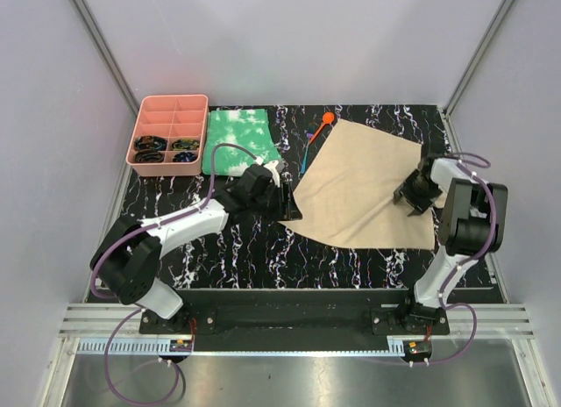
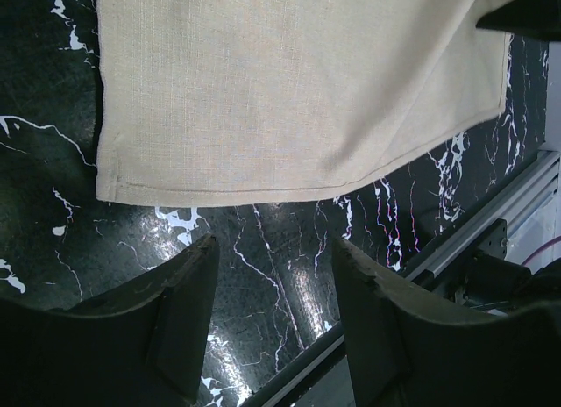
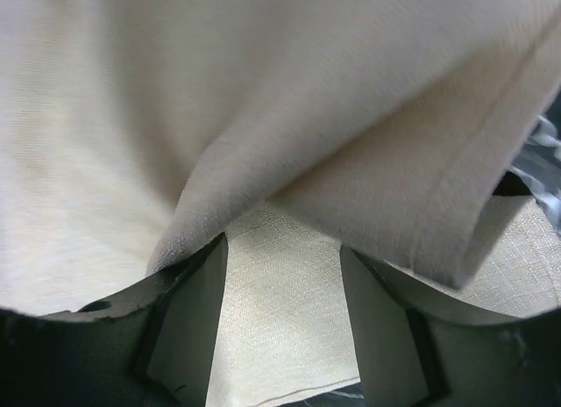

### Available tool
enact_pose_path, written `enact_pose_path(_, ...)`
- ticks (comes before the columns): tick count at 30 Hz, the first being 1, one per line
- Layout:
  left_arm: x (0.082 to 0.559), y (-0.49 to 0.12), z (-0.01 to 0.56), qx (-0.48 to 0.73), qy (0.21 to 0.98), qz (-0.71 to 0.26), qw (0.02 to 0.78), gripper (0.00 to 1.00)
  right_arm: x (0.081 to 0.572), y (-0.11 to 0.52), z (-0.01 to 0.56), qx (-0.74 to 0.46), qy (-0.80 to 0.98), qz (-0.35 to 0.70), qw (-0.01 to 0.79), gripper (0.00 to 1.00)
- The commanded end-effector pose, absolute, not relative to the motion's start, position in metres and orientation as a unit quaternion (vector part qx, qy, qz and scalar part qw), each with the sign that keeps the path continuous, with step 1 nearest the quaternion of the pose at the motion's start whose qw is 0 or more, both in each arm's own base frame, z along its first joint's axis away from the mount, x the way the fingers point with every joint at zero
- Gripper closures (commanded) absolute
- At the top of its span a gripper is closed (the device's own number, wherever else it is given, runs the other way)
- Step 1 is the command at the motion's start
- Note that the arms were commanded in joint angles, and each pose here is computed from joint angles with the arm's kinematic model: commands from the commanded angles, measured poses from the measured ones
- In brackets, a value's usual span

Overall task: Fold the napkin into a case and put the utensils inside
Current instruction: Pick up the flattened napkin from the center of the board.

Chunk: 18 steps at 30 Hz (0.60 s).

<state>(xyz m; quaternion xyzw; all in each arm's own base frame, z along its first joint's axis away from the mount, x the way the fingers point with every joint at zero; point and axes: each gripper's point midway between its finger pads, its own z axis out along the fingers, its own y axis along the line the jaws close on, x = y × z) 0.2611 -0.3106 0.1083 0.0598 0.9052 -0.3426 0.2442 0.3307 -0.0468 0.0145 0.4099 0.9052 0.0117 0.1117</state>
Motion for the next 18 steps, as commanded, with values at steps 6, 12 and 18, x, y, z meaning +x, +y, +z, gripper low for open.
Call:
enact_pose_path(6, 0.267, -0.313, 0.132, 0.066, 0.89, -0.359, 0.272, 0.43, 0.371, -0.06, 0.063, 0.34, 0.921, -0.062, 0.18, 0.31)
enact_pose_path(12, 0.26, -0.312, 0.141, 0.067, 0.881, -0.377, 0.278, 0.43, 0.298, -0.058, 0.083, 0.435, 0.886, -0.025, 0.157, 0.31)
enact_pose_path(18, 0.252, -0.318, 0.149, 0.075, 0.872, -0.399, 0.272, 0.43, 0.233, -0.059, 0.087, 0.513, 0.839, -0.032, 0.179, 0.34)
